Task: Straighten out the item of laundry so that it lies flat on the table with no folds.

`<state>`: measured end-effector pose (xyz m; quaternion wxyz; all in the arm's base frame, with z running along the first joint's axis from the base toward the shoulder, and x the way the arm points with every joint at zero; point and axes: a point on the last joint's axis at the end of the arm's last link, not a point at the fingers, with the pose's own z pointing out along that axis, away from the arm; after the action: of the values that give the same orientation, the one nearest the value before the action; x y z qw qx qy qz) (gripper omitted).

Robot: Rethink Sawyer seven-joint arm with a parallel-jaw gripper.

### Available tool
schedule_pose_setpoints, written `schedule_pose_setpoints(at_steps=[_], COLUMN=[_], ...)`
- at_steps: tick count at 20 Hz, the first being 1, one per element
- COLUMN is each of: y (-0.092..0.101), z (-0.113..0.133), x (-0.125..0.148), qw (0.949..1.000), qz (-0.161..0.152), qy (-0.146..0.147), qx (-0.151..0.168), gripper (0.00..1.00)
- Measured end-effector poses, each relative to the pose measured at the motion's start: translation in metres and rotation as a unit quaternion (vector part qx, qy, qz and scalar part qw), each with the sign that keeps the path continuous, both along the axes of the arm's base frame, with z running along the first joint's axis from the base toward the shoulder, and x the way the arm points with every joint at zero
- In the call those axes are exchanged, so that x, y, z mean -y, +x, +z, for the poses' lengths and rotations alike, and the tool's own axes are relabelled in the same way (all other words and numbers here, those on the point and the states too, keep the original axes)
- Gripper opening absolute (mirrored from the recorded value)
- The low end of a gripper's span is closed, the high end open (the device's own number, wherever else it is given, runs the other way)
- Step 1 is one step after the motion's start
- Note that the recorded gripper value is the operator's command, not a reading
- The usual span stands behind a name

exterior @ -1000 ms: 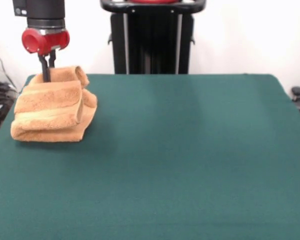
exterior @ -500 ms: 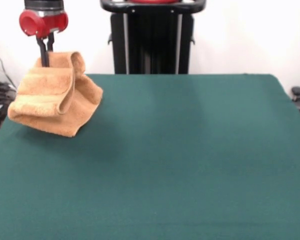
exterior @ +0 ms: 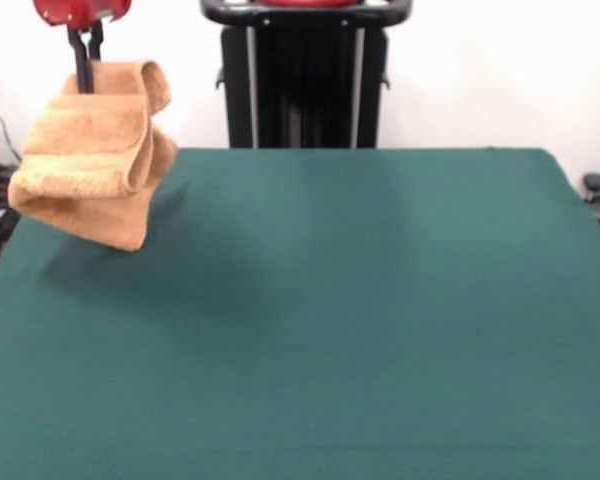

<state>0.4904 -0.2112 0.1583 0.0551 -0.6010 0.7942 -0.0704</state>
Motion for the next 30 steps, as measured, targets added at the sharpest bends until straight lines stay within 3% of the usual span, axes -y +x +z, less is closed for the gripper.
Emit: schedule_pose_setpoints(at_steps=[7,11,13,15,16,19,21,27,30], y=[0.004,0.003,0.000,-0.002,-0.005,-0.010,-0.011,-0.005,-0.001], z=[0.036,0.052,0.064,0.071,0.081,0.095,0.103,0.109,0.101], x=[0.000,-0.003,-0.011,-0.017,-0.026,-0.036,-0.039,-0.047,-0.047], qw=[0.9997,0.9982,0.9936,0.9893,0.9817,0.9685,0.9626,0.9568,0.9612], qz=[-0.002,0.000,0.009,0.018,0.030,0.048,0.056,0.068,0.065], qy=[0.012,0.051,0.106,0.140,0.184,0.241,0.262,0.276,0.260], qx=[0.020,0.032,0.037,0.038,0.039,0.040,0.043,0.063,0.064], gripper=[0.00,0.00,0.00,0.00,0.00,0.00,0.00,0.00,0.00])
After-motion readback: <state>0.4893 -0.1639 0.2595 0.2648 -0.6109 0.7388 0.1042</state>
